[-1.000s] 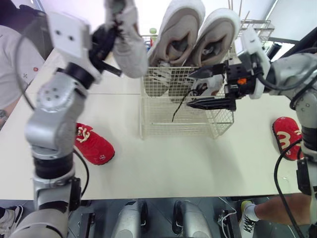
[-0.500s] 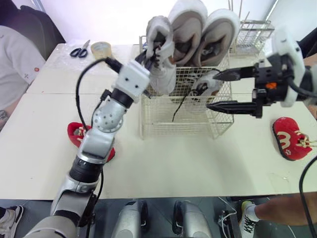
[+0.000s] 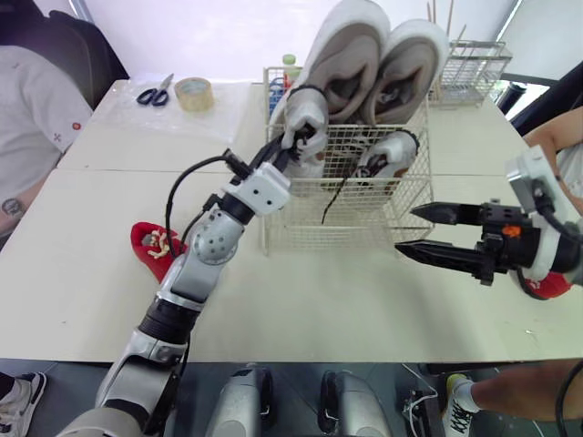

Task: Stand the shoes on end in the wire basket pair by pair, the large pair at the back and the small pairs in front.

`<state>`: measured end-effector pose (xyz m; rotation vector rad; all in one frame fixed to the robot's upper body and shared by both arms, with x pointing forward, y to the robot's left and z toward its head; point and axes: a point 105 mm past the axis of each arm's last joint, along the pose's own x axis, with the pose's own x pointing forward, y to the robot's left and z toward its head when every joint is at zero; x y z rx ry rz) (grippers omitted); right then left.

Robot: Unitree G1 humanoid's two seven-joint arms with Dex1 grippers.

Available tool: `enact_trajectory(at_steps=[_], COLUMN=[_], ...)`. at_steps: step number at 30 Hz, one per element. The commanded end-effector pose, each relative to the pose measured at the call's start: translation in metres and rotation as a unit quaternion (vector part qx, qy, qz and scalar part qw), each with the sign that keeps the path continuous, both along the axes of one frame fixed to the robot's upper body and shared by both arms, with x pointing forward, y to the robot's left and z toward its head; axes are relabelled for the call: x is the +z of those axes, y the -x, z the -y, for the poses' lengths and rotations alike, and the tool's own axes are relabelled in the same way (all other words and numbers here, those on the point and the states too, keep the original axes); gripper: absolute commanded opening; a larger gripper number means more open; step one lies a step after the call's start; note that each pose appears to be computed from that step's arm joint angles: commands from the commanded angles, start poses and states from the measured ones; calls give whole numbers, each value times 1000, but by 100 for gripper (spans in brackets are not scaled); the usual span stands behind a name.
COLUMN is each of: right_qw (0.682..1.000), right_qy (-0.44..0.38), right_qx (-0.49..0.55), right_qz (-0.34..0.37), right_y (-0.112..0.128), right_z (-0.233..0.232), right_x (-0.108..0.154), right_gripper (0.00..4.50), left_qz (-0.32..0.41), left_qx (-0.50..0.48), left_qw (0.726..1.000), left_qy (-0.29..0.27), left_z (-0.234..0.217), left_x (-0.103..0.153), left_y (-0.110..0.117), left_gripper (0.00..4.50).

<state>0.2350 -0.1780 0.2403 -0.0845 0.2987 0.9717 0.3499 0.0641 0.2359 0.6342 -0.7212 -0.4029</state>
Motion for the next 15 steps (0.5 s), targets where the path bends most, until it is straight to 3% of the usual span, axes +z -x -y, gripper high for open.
enact_trajectory(at_steps=[1,6,15], right_qw=[999,1000,999], right_qy=[-6,-14,-16], right_qx=[0,7,26], right_qz=[33,25,13], right_y=[4,-2,-14], right_z=[-3,-9,-9], right_x=[9,3,-4], right_gripper=[450,450,450], left_qz=[-36,-89,-152], left_qx=[-15,-29,-15], left_qw=[999,994,985], left_qy=[15,52,85], left_z=[-3,-10,-30], left_x=[-5,-14,-21], left_y=[3,12,35], left_gripper=[146,393,393])
